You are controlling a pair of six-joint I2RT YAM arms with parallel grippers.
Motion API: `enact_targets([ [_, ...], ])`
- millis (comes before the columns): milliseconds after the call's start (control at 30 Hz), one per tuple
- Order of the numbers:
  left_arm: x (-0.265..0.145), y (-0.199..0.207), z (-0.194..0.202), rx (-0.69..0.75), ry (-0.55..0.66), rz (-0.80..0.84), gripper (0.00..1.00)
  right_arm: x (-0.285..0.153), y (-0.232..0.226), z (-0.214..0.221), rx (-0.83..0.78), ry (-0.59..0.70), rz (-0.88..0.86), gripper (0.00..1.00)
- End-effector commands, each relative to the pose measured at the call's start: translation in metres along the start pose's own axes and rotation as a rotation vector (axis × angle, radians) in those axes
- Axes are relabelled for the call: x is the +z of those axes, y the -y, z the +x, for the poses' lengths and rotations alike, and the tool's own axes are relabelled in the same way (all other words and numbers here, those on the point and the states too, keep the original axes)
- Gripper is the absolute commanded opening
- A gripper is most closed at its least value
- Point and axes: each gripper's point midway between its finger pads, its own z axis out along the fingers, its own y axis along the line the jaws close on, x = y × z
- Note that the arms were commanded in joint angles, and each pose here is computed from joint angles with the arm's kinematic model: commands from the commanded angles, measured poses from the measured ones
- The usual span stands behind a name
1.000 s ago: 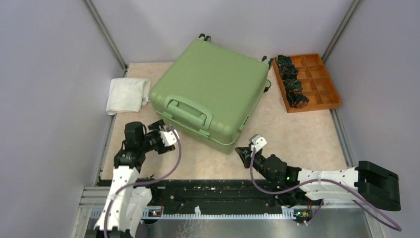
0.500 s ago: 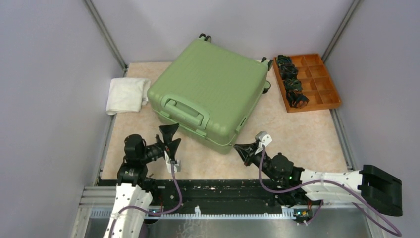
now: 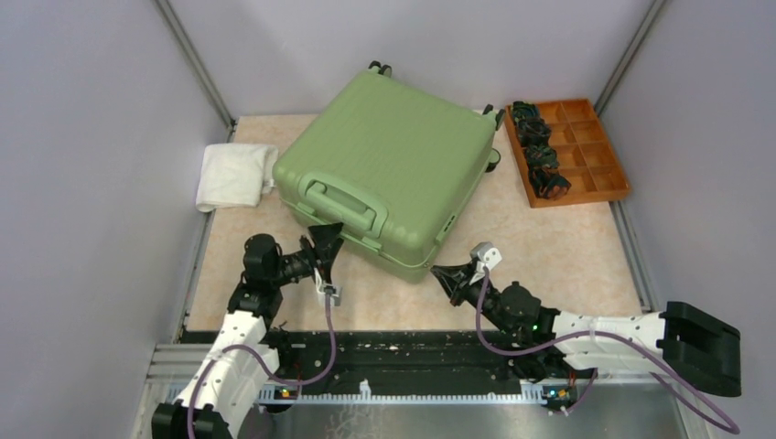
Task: Pack the luggage
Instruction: Zip the luggage at the center of the board.
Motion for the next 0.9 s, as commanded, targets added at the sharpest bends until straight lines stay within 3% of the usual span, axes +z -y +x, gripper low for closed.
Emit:
enact_targets([
  [0,0.001,-0.043,0.002,0.165,0.001,-0.093,0.56,0.004,-0.007,-0.012,0.035,0.039,-0.024,0.00],
  [133,0.003,-0.048,0.004,0.231,-0.009,-0.130,0.51,0.003,-0.007,-0.007,0.033,0.027,-0.025,0.00],
  [267,0.003,-0.068,0.006,0.307,-0.033,-0.200,0.37,0.000,-0.004,0.001,0.030,0.010,-0.025,0.00],
  [400,0.006,-0.082,0.005,0.291,-0.025,-0.205,0.25,-0.001,-0.006,0.004,0.021,0.006,-0.043,0.00],
  [533,0.010,-0.086,-0.007,0.309,0.028,-0.212,0.01,0.001,-0.015,0.003,-0.017,0.001,-0.092,0.00],
  [867,0.018,-0.120,-0.016,0.316,0.034,-0.259,0.00,0.003,-0.027,0.002,-0.095,0.005,-0.116,0.00],
])
